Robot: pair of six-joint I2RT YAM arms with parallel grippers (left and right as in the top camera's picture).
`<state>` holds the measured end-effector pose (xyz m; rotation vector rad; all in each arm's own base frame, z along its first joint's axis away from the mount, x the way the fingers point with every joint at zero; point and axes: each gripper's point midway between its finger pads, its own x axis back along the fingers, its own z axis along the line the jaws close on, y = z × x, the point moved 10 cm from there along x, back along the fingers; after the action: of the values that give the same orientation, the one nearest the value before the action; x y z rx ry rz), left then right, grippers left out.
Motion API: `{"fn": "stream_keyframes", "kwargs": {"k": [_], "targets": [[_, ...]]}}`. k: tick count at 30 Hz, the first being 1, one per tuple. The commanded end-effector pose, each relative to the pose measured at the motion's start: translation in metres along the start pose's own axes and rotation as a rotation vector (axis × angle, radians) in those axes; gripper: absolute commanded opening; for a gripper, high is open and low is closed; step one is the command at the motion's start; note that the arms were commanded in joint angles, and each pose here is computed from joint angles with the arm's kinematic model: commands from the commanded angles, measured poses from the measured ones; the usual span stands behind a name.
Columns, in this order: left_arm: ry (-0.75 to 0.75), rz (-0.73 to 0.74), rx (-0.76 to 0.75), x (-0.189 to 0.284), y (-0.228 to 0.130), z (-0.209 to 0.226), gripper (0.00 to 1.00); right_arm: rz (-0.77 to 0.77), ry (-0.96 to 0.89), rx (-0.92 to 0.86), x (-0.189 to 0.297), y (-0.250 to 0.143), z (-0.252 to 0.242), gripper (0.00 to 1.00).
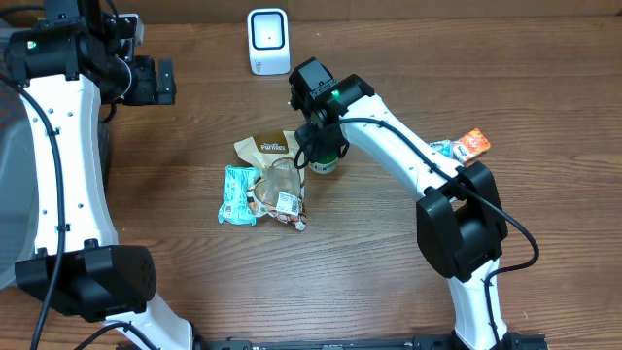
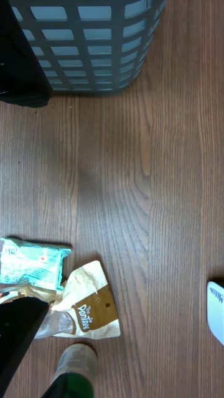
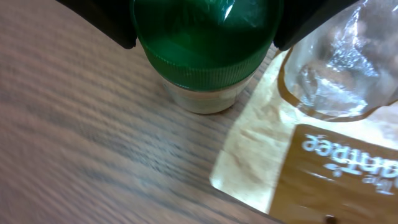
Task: Scan the item barcode
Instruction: 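Lower the right gripper over the green lid and grasp the jar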
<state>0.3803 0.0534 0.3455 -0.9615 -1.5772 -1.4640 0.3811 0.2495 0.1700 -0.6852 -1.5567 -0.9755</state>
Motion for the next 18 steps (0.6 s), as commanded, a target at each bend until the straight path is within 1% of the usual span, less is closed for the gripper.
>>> {"fn": "stream_keyframes", "kwargs": {"k": [1,5,10,13,18], "targets": [[0.004,-0.002,-0.02,-0.001,0.002,0.0,0.99,0.005,-0.074,-0.178,0.002,0.0,-0.009,0.64],[0.004,-0.002,-0.02,-0.001,0.002,0.0,0.99,-0.003,-0.148,-0.306,0.004,-0.001,-0.014,0.64],[0.004,-0.002,-0.02,-0.001,0.002,0.0,0.99,-0.024,-0.158,-0.42,0.004,0.001,-0.019,0.64],[0.004,-0.002,-0.02,-0.001,0.002,0.0,1.0,-0.025,-0.152,-0.463,0.004,0.001,-0.024,0.64],[0.004,-0.002,-0.02,-0.001,0.002,0.0,1.0,0.0,-0.082,-0.47,0.003,0.0,-0.03,0.64]]}}
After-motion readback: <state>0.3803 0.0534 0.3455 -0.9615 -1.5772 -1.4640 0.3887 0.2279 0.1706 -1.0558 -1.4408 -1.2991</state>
